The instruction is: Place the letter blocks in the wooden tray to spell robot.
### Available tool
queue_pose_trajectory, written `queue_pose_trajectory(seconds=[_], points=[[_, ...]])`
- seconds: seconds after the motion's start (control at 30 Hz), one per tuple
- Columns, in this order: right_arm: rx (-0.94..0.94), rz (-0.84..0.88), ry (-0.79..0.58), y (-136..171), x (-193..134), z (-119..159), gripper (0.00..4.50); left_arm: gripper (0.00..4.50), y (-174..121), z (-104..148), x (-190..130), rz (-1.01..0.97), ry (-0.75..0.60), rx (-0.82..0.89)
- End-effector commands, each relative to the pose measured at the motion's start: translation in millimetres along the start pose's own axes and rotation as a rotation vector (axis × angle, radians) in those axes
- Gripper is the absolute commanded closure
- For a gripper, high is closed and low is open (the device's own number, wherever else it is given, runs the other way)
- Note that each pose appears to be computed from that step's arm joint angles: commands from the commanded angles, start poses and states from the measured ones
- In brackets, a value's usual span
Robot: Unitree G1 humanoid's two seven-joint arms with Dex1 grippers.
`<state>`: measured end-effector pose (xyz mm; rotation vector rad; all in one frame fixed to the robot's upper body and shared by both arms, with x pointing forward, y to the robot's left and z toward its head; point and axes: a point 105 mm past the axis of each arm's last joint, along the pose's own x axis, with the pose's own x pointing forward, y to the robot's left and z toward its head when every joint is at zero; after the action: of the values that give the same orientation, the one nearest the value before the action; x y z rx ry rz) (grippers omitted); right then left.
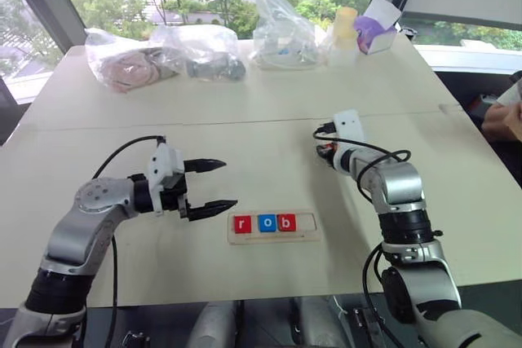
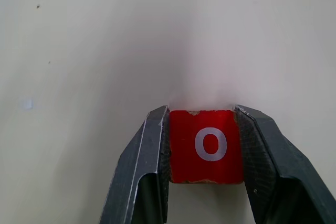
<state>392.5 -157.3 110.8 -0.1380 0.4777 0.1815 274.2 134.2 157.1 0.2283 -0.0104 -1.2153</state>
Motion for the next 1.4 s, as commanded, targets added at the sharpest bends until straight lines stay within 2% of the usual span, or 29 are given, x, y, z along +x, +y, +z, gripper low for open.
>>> queue_pose_trajectory(seconds=[0.03,0.2,0.33,0.43,0.73,0.8,0.87,0.93,0.97,1.1,1.17,1.3,1.4], points=[[-0.029,-0.004,0.004,0.3,-7.9,-0.7,3.3,0.0,0.3,10.8,0.2,0.005,-0.032,0.049],[-0.035,-0.068,-0.043,-20.8,-49.7,12.1,3.3,0.0,-2.3,6.9,4.7,-0.005,-0.035,0.045],[0.031,-0.077,0.018,-21.4,-83.7,-10.2,3.3,0.0,-2.5,4.1,6.8,-0.013,-0.036,0.042],[0.074,-0.081,0.04,-11.9,-105.5,-37.4,3.3,0.0,-1.4,3.5,9.3,-0.026,-0.04,0.04],[0.14,-0.135,0.068,-6.6,-117.4,-64.6,3.3,0.0,3.6,3.7,14.9,-0.062,-0.042,0.05],[0.143,-0.143,0.081,-8.6,-117.3,-67.8,2.23,0.0,4.9,3.9,15.7,-0.067,-0.04,0.054],[0.14,-0.141,0.084,-8.9,-117.7,-68.5,1.36,0.0,5.7,4.0,16.2,-0.071,-0.04,0.056],[0.109,-0.099,0.075,-7.7,-119.1,-64.5,0.2,0.0,5.9,4.0,16.5,-0.073,-0.04,0.058],[0.082,-0.062,0.066,-6.8,-120.3,-60.1,0.04,0.0,5.9,4.0,16.5,-0.074,-0.04,0.059],[-0.175,0.227,-0.042,-2.2,-137.7,-24.6,0.04,0.0,5.7,3.5,17.2,-0.078,-0.038,0.059],[-0.267,0.321,-0.07,-4.8,-145.8,-17.9,0.04,0.0,5.4,3.5,17.7,-0.081,-0.038,0.058],[-0.468,0.497,-0.025,-20.0,-155.8,-33.5,0.04,0.0,6.3,3.9,19.9,-0.084,-0.041,0.059],[-0.514,0.555,0.006,-34.2,-151.1,-46.9,0.04,0.0,6.4,4.1,21.1,-0.09,-0.042,0.063]])
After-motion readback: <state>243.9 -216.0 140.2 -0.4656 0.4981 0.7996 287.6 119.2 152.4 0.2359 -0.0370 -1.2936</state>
